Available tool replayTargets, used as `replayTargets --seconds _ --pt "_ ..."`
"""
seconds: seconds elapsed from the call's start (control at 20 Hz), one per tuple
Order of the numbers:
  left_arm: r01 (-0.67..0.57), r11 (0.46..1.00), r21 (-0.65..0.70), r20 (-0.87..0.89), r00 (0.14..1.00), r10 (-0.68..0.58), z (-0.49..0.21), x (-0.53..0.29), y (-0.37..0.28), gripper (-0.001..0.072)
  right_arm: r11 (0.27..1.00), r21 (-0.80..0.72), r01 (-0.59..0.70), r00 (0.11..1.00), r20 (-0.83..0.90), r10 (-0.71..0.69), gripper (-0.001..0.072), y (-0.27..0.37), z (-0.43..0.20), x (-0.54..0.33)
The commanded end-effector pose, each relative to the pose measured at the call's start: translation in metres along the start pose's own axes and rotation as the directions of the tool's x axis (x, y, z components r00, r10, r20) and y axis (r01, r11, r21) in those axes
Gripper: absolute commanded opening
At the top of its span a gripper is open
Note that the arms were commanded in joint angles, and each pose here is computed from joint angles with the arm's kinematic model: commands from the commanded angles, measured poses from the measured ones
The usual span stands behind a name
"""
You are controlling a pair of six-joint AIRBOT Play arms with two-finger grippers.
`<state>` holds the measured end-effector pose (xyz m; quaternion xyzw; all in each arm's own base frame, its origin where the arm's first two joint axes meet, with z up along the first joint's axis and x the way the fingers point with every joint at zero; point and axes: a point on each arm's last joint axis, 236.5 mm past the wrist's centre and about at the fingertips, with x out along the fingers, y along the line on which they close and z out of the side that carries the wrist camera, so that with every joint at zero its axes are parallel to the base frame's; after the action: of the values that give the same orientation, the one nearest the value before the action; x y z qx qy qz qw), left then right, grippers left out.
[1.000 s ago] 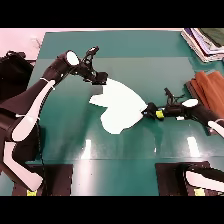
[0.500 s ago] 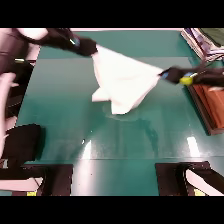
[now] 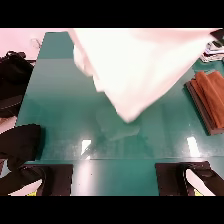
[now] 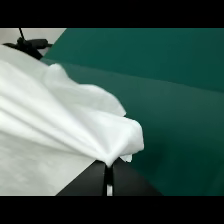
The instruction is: Fold the shirts.
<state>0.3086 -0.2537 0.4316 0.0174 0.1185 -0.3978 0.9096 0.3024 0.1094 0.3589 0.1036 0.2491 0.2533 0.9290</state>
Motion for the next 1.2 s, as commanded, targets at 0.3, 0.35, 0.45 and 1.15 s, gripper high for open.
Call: replayTargets --seconds 0.3,0.35,0.45,1.15 --pt "0.104 0.984 -0.143 -0.711 0.681 -0.175 -0.290 0.105 -0.034 0.0029 0.990 0.098 0.099 0.875 -0.483 -0.039 0.0016 -0.067 -0.150 0.109" --pt "0.101 0.980 -0.169 -0.739 0.645 -0.194 -0.315 0.107 -0.039 0.0030 0.988 0.112 0.105 0.868 -0.496 -0.036 0.0016 -0.070 -0.160 0.113" --pt "0.087 0.973 -0.213 -0.759 0.613 -0.220 -0.346 0.108 -0.044 0.0305 0.985 0.125 0.116 0.859 -0.510 -0.036 0.0016 -0.074 -0.172 0.118" --pt "-0.411 0.649 -0.640 -0.671 0.711 -0.212 -0.441 0.066 0.088 0.0607 0.984 0.143 0.108 0.876 -0.482 -0.026 0.0016 -0.073 -0.167 0.123"
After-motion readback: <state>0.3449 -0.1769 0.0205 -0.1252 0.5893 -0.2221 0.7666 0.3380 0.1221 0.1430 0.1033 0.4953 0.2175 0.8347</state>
